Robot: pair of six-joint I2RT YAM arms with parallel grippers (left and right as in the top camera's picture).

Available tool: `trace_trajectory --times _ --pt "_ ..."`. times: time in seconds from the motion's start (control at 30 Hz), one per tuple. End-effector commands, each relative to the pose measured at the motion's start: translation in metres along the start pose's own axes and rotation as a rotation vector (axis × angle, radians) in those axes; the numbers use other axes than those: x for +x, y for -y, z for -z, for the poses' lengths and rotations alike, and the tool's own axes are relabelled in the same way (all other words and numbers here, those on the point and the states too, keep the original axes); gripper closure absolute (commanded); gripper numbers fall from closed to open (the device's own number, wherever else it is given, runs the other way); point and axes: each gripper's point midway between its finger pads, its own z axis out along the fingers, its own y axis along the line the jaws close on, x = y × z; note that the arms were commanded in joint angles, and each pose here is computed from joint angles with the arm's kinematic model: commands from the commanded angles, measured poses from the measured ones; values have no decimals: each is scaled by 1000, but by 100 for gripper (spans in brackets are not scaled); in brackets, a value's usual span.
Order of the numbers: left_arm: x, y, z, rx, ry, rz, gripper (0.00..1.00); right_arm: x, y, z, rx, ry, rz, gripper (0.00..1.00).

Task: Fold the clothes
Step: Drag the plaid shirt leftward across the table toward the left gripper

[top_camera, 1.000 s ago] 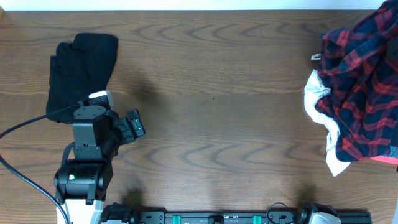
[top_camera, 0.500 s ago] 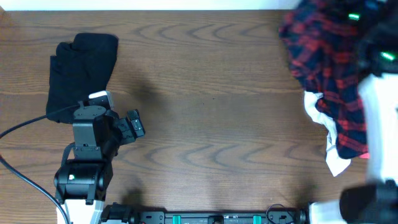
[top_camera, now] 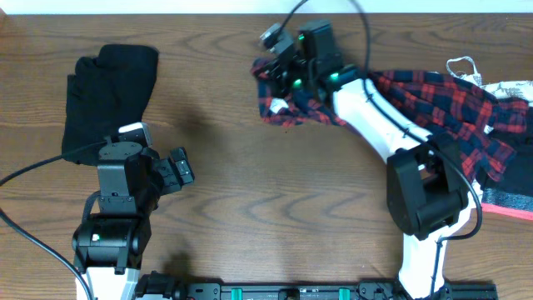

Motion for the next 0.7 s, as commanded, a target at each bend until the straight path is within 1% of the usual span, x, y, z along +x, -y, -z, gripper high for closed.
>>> trace_trajectory --times 0.0,0.2,0.37,0.53,0.67 --pt "-9 3 6 7 26 11 2 -25 -17 11 6 45 108 99" --pt "-9 3 5 6 24 11 2 -31 -45 24 -23 25 137 99" --pt "-9 3 5 6 22 11 2 -41 -88 39 -100 33 225 99" --pt "-8 3 5 5 22 11 2 -35 -117 29 -139 12 255 99" --pt "-9 3 5 6 22 11 2 -38 -128 14 -71 25 302 99"
